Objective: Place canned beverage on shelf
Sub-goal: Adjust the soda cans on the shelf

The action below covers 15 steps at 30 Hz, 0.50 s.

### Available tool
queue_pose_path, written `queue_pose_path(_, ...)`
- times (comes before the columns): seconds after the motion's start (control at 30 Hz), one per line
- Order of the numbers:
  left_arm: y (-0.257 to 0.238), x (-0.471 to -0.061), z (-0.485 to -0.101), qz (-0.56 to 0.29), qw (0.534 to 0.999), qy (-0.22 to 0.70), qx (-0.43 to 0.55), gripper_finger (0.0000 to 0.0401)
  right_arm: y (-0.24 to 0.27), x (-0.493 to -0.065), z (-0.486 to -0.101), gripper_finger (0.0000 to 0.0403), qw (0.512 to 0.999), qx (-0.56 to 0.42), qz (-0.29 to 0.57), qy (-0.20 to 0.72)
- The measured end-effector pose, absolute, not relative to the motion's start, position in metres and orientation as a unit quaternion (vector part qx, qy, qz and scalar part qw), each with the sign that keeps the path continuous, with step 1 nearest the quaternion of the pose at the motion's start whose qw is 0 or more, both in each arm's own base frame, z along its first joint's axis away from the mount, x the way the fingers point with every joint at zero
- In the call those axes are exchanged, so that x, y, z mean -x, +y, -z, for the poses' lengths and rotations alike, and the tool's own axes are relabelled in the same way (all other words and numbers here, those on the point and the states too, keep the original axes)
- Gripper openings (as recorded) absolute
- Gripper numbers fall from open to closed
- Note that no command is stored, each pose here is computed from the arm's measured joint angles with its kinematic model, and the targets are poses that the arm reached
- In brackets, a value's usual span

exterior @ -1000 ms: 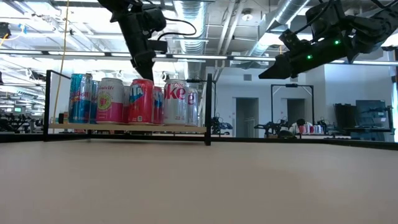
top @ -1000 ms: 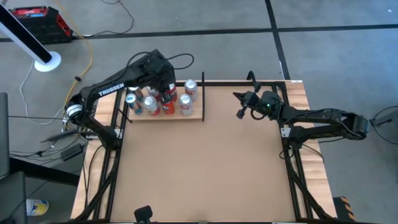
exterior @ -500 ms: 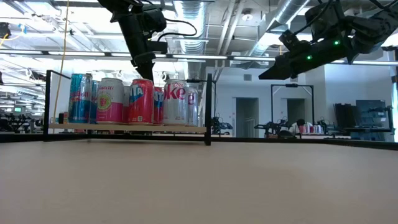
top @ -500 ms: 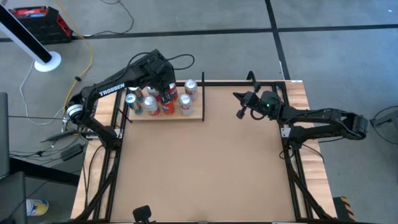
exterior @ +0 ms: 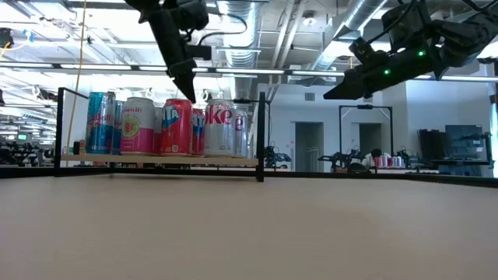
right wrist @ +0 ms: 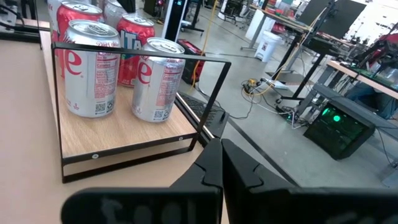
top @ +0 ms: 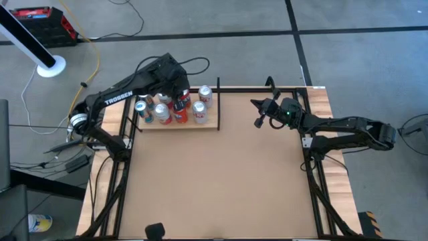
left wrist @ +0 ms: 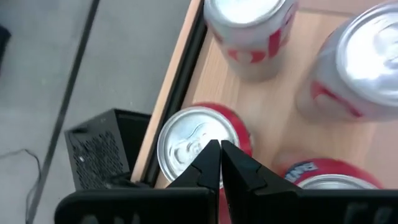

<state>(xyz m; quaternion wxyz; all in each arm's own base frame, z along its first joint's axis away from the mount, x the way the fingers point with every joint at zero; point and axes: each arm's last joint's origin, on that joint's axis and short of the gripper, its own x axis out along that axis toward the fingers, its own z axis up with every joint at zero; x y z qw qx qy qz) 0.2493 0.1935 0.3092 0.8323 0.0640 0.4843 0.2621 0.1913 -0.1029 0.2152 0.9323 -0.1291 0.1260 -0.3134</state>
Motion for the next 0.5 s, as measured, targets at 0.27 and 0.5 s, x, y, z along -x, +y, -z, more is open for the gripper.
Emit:
queue_pose_path(0.27,0.172,-0.248,-0.333,-0.252,0.864,0.429,-0.075,0.0000,-0.103,-0.191,-0.215,0.0021,0.932,0.129,0.313,0.126)
queue_pose_path(0.5,0.147,-0.265,-0.331,-0.146,0.903,0.402,-0.035,0.0000,-0.103,-0.191,-0.215,0.0021,0.932,0.129,0.313,0.126)
